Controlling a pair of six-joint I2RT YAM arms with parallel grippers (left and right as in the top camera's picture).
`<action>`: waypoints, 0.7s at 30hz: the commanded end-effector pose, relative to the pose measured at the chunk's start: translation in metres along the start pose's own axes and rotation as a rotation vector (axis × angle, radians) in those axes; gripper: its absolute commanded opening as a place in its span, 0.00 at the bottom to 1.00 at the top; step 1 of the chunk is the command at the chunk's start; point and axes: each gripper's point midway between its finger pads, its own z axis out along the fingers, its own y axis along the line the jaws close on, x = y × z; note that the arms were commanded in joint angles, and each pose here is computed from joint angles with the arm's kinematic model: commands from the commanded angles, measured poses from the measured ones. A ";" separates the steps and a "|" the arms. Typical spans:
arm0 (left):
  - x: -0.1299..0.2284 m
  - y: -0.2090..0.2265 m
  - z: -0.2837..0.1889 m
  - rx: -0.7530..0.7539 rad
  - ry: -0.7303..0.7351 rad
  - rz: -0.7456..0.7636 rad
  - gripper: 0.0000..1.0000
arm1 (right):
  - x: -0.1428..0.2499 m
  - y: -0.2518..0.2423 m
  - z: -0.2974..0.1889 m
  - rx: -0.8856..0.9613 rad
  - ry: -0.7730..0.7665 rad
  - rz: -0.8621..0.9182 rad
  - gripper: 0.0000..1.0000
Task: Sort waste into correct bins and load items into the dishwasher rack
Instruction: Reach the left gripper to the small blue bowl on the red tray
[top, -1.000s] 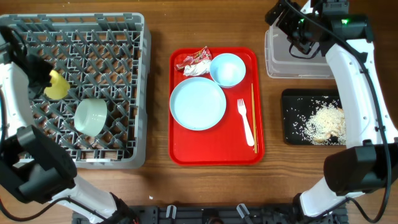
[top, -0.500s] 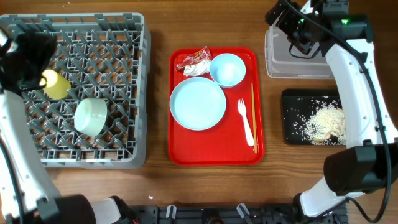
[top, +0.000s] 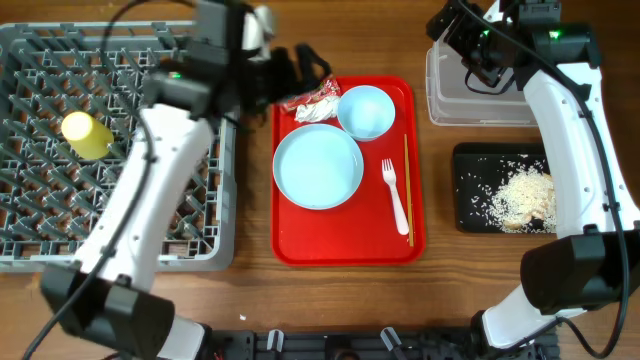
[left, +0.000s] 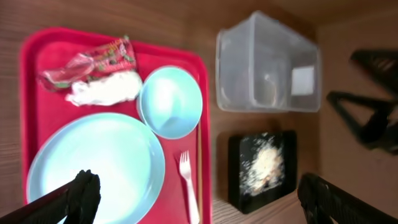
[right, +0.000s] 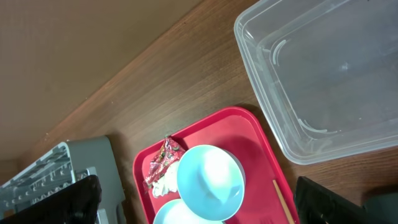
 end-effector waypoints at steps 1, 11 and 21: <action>0.020 0.011 0.049 -0.158 0.031 0.071 1.00 | 0.001 -0.004 0.006 0.018 0.003 -0.005 1.00; 0.023 0.030 0.160 -0.375 -0.096 0.255 0.89 | 0.001 -0.004 0.006 0.018 0.004 -0.005 1.00; 0.058 0.000 0.212 -0.295 -0.026 0.666 0.92 | 0.001 -0.004 0.006 0.018 0.004 -0.005 1.00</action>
